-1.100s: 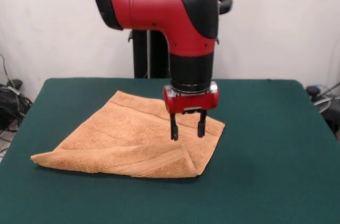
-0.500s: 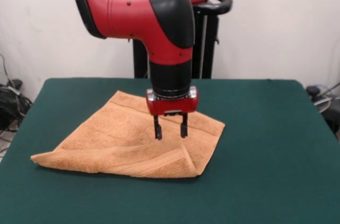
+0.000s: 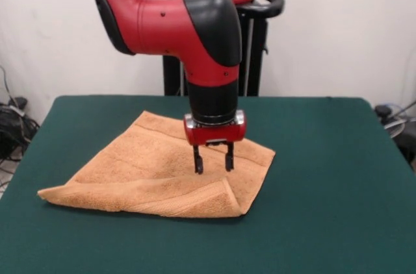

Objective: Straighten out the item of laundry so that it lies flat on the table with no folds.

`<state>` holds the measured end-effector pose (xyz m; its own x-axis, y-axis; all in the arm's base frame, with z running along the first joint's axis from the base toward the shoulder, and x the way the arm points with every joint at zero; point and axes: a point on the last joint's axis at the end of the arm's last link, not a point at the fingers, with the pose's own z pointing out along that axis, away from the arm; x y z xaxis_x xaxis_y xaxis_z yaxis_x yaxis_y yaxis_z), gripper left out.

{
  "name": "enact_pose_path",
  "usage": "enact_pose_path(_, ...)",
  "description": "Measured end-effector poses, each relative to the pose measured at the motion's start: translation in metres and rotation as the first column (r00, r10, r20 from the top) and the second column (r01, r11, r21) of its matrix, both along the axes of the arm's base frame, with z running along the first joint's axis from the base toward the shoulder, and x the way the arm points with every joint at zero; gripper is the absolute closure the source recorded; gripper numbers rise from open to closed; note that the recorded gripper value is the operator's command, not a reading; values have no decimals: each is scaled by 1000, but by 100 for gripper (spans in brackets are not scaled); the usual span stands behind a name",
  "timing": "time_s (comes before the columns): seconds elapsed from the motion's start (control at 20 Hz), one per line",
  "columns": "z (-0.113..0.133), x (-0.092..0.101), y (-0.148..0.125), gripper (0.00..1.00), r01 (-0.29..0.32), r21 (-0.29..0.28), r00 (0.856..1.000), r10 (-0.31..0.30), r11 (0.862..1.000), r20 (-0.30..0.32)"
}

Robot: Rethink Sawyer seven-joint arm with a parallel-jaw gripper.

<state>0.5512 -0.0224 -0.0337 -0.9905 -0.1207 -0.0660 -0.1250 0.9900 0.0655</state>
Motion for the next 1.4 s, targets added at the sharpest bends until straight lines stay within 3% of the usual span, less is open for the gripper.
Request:
enact_pose_path(0.3, -19, -11, 17, 0, -26, -11, 1000, 26, 1000, 7)
enact_pose_path(1.4, -19, -10, 15, 0, -24, -16, 1000, 24, 1000, 15)
